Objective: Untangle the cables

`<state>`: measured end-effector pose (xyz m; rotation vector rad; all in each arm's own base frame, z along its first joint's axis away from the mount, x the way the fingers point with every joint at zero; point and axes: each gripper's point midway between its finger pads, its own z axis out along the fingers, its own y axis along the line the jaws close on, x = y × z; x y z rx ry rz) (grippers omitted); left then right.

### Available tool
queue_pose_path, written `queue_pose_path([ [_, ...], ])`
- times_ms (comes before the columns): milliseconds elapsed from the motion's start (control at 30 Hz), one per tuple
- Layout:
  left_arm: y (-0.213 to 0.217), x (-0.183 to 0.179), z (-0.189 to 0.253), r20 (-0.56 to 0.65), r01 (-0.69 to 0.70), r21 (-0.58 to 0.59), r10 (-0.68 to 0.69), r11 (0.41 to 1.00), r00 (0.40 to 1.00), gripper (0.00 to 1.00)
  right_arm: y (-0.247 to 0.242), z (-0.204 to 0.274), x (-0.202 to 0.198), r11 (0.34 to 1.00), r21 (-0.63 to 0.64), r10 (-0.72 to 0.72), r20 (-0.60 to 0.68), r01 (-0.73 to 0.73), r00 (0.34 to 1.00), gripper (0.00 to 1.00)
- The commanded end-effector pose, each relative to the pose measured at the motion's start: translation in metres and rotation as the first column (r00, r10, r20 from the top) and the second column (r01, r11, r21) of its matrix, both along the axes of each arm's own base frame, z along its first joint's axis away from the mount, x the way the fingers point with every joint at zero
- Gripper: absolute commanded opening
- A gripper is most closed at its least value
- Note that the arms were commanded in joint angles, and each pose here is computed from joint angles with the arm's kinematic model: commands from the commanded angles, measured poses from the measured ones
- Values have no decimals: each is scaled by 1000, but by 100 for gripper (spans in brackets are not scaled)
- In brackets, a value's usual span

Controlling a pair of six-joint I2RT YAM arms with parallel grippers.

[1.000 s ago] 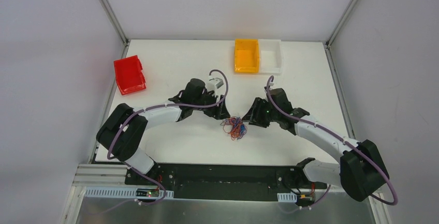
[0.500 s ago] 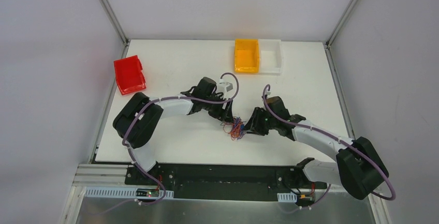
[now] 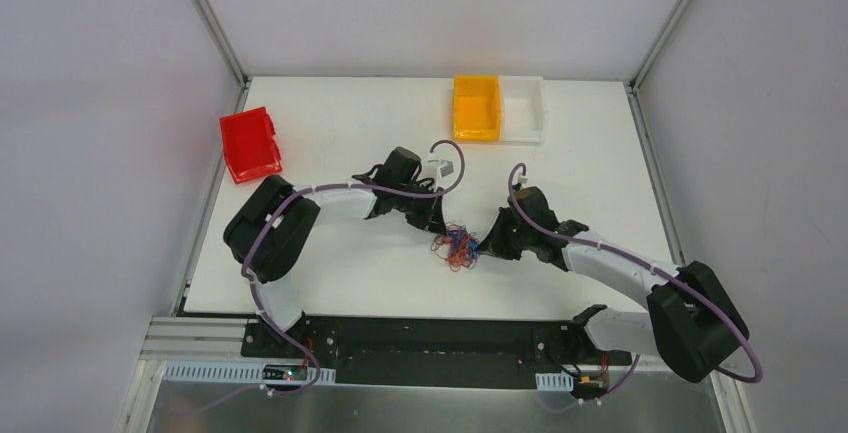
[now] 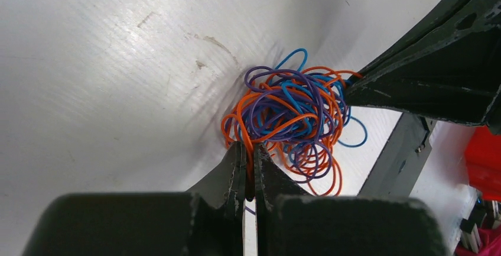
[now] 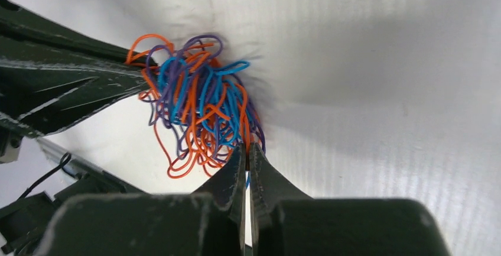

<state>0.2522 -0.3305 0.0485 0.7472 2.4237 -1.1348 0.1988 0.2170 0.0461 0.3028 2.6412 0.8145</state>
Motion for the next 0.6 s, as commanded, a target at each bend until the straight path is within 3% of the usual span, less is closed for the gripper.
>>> queue_pose_path([
  [0,17,21,10,56,-118,23,117,993,992,0,-31,6,20,977,-141,-152,80,162,985,0],
  [133,46,41,5,40,-257,43,255,966,966,0,-71,1,23,909,-267,-294,130,319,947,0],
  [333,83,57,2,117,-425,117,412,898,903,0,-95,2,22,853,-323,-377,164,410,912,0],
  [567,98,62,8,163,-483,123,462,867,872,0,-93,6,24,860,-316,-367,167,402,915,0],
])
